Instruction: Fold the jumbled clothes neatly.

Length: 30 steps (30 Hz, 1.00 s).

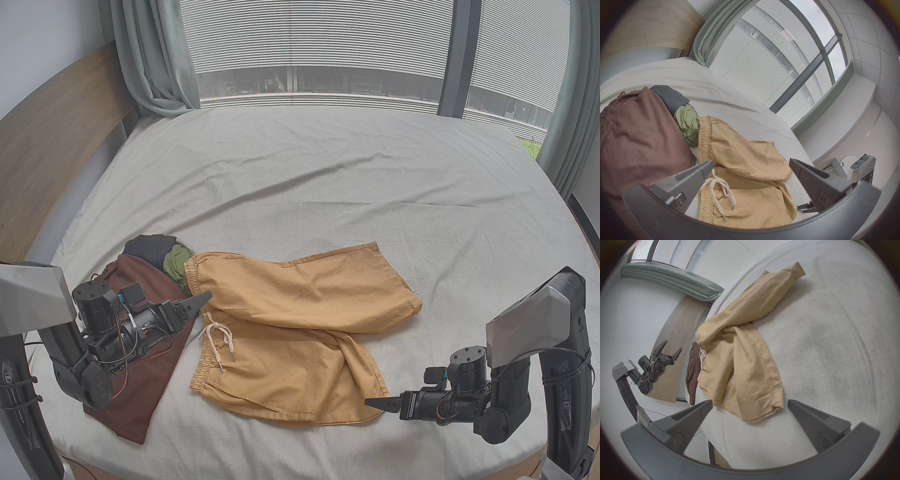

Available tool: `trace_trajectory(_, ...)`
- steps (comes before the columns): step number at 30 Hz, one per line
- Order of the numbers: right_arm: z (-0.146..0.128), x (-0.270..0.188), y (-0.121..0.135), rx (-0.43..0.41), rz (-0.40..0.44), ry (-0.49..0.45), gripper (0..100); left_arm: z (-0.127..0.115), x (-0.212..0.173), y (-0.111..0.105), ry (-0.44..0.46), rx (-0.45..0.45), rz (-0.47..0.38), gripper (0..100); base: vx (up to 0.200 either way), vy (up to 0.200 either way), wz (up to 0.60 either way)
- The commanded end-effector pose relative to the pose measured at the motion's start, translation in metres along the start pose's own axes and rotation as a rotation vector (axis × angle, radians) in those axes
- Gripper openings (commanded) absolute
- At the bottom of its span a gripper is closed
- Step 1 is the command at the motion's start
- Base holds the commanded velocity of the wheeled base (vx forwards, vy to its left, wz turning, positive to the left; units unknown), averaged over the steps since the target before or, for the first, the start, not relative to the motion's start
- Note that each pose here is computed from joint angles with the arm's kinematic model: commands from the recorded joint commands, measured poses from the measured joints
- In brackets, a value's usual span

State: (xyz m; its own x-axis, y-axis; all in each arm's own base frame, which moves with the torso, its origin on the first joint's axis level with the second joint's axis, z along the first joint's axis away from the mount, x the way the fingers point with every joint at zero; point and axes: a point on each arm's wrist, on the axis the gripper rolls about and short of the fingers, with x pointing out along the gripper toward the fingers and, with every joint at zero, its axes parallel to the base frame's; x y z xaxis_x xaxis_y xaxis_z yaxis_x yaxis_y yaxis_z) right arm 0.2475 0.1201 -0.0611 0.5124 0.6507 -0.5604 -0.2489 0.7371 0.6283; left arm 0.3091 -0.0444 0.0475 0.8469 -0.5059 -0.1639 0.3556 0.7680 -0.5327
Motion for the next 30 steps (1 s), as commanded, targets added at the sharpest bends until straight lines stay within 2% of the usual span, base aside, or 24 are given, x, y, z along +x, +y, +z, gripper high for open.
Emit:
trace_trajectory(1, -0.003, 0.004, 0.0, -0.003, -0.01, 0.006, 100, 0.0, 0.0, 0.0, -0.001, 0.0, 0.0, 100, 0.0, 0.0, 0.0)
trace_trajectory(8, -0.003, 0.007, 0.001, -0.01, -0.018, -0.002, 100, 0.0, 0.0, 0.0, -0.002, 0.0, -0.001, 100, 0.0, 0.0, 0.0)
trace_trajectory(9, -0.003, 0.007, 0.001, -0.01, -0.017, -0.003, 0, 0.001, 0.001, 0.0, -0.003, 0.001, -0.002, 100, 0.0, 0.0, 0.0)
trace_trajectory(22, -0.003, 0.008, -0.004, -0.007, -0.049, -0.02, 0, 0.001, 0.001, 0.0, -0.003, 0.001, -0.002, 100, 0.0, 0.0, 0.0)
trace_trajectory(27, 0.008, 0.004, -0.006, -0.01, -0.05, -0.064, 0, 0.001, 0.001, 0.0, -0.004, 0.002, -0.002, 100, 0.0, 0.0, 0.0)
trace_trajectory(30, 0.023, -0.007, -0.005, -0.026, -0.048, -0.127, 0, 0.001, 0.001, 0.0, -0.004, 0.002, -0.002, 100, 0.0, 0.0, 0.0)
